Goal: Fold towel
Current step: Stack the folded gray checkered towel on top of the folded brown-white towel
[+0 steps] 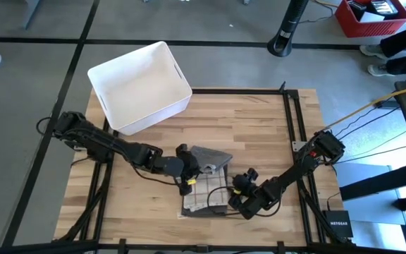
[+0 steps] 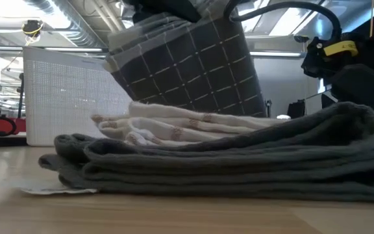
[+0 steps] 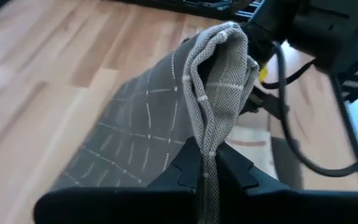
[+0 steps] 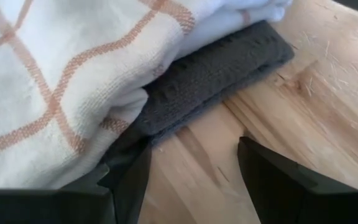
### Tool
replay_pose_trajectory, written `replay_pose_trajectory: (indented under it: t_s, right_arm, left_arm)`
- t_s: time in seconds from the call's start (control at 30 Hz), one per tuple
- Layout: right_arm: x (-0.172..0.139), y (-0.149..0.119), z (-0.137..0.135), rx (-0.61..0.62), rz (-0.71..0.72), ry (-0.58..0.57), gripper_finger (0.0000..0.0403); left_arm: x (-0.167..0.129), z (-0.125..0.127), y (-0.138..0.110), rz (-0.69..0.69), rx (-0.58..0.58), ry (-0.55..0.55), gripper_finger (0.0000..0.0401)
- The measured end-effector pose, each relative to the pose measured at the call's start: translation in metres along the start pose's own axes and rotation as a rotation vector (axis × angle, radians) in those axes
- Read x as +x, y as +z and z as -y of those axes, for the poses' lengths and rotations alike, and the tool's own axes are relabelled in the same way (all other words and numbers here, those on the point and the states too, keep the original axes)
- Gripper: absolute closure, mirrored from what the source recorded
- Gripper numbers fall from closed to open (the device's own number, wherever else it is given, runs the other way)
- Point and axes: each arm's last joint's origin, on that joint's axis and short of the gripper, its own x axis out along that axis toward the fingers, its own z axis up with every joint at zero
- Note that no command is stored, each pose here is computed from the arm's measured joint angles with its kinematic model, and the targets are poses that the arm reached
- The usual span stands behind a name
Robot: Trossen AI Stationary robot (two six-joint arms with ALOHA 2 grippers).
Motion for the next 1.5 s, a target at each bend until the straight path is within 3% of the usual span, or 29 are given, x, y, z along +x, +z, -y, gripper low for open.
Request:
replay_pose_trajectory:
  t_s: [0.27, 0.4, 0.67, 0.8, 1.0, 1.17, 1.5]
  right_arm:
    - [0.001, 0.000, -0.001, 0.050, 0.020, 0.003, 0.0162]
    - [0.000, 0.000, -0.001, 0.020, 0.007, 0.010, 0.0162]
    - [0.000, -0.001, -0.002, -0.018, -0.007, 0.022, 0.0162]
    - [0.000, -0.001, -0.003, -0.026, -0.007, 0.024, 0.0162]
    - [0.000, -0.001, -0.003, -0.043, -0.008, 0.026, 0.0162]
    - [0.000, -0.001, -0.003, -0.045, -0.008, 0.026, 0.0162]
    - [0.000, -0.001, -0.003, -0.047, -0.006, 0.026, 0.0162]
  left_arm:
    - [0.004, -0.001, -0.005, -0.023, -0.031, 0.008, 0.0395]
    - [-0.003, -0.015, 0.010, -0.028, -0.032, 0.053, 0.0394]
    - [-0.028, -0.037, 0.043, -0.192, -0.009, 0.202, 0.0395]
    - [-0.032, -0.043, 0.048, -0.208, -0.025, 0.237, 0.0396]
    - [-0.030, -0.032, 0.057, -0.113, -0.057, 0.151, 0.0393]
    - [-0.033, -0.020, 0.054, -0.131, -0.074, 0.049, 0.0396]
    - [-0.032, 0.000, 0.050, -0.088, -0.164, -0.015, 0.0387]
